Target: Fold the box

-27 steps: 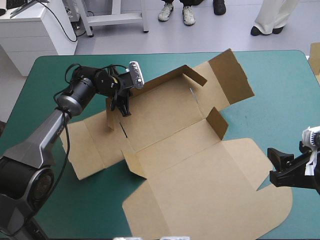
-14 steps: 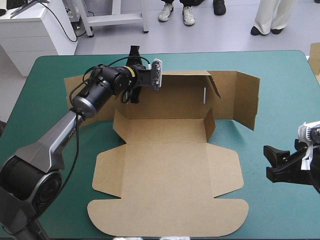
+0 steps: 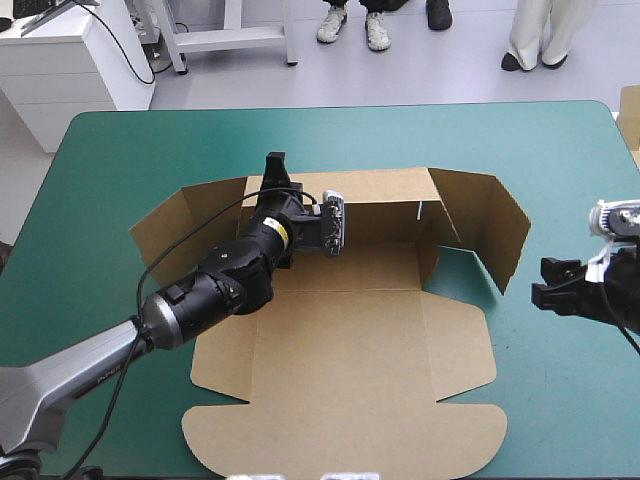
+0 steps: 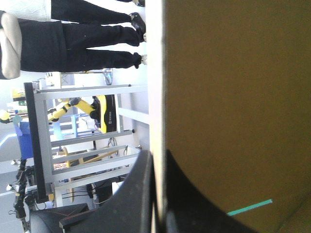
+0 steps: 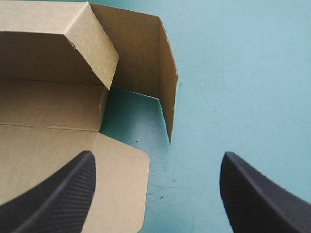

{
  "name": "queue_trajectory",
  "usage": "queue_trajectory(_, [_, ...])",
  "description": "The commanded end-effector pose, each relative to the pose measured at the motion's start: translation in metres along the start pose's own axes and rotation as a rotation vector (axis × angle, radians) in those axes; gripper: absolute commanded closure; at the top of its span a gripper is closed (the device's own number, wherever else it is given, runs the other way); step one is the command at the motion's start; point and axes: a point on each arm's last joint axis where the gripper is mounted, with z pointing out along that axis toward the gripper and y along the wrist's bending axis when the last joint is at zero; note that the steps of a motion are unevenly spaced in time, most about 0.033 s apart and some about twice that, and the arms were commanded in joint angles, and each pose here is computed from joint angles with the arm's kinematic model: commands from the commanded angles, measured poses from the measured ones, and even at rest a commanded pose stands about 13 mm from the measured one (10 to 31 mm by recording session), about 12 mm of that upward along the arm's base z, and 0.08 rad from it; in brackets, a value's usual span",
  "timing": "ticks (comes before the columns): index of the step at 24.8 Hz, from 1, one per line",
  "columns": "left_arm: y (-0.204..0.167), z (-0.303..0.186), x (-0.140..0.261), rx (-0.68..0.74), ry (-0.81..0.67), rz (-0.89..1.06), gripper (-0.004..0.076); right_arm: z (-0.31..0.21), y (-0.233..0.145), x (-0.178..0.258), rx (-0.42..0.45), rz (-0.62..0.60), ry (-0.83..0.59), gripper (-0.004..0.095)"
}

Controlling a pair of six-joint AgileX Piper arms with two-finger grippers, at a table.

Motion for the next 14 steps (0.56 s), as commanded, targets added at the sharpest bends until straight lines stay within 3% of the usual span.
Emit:
queue_trajectory(1, [0.002,-0.025,-0.02,-0.086,-0.085,-0.119,0.0757,0.009,-0.001,-0.022,0.023,-0.007,-0.085,0.0255])
queue_trajectory(5, [-0.003,-0.031,-0.027,-0.129,-0.009,-0.116,0.0756,0.018,0.0,-0.048,0.018,-0.014,-0.098,0.0255])
queue_trajectory(14, [-0.009,-0.027,-0.029,-0.102,-0.005,-0.161,0.0756,0.045,0.003,-0.116,0.021,-0.067,-0.115,0.0255])
